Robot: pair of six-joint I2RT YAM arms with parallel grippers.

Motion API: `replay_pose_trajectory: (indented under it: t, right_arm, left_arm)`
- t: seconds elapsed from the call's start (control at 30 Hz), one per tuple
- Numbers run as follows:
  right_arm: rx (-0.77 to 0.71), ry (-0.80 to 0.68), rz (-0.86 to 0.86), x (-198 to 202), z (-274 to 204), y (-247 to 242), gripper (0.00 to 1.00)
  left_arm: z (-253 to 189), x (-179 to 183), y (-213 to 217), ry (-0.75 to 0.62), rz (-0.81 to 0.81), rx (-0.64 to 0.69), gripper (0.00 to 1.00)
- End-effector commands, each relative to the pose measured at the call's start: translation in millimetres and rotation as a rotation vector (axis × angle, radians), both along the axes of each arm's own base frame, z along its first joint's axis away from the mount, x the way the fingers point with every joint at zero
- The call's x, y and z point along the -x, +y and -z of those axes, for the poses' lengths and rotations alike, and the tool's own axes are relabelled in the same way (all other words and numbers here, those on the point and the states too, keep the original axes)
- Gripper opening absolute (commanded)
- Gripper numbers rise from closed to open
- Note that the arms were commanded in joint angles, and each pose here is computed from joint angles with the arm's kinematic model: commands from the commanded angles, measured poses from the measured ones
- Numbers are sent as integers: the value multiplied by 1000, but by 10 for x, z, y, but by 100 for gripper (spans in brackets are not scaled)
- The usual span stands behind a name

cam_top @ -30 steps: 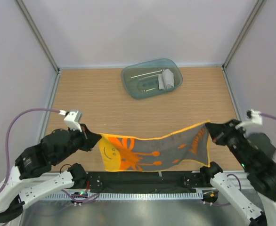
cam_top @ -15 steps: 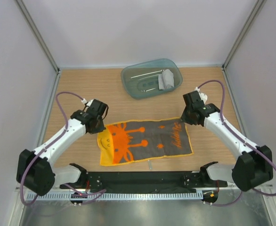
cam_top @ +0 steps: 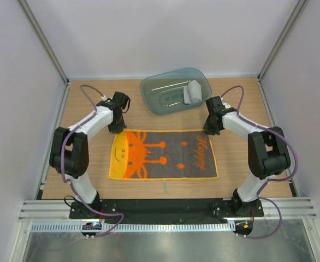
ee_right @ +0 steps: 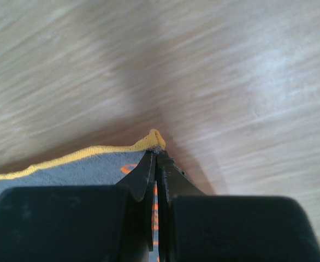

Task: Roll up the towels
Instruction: Flatten the towel

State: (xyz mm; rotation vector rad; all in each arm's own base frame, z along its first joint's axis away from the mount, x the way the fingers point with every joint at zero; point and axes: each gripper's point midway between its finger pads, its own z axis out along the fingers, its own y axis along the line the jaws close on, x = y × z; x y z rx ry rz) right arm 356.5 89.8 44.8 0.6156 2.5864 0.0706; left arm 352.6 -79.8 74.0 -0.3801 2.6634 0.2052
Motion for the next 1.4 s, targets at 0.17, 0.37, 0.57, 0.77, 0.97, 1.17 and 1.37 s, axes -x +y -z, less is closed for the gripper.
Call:
replay_pose_trajectory:
  t: [0.17, 0.37, 0.57, 0.77, 0.97, 1.17, 1.37]
  right_arm:
    - [-14, -75, -9, -582, -169, -59, 32]
    - [54, -86, 11, -522, -342, -220, 83]
    - [52, -160, 20, -126, -611, -322, 84]
    - [-19, -219, 2, 228, -760, -278, 84]
    - [-54, -253, -16, 387, -862, -247, 84]
    - [-68, -249, -31, 439, -913, -226, 84]
    - [-71, -251, -38, 450, -927, -216, 83]
  left_arm:
    - [-45, -285, 271, -4, -67, -35, 34]
    - [-418, -131, 409, -95, -118, -49, 82]
    - [-606, 442, 259, -161, -129, 131, 78]
    - [-278, 1315, 126, -133, -160, 328, 71]
    - [48, 1680, -45, -130, -244, 421, 62]
    - [347, 1837, -2, -72, -304, 381, 57]
    - [485, 1831, 94, -92, -319, 335, 56]
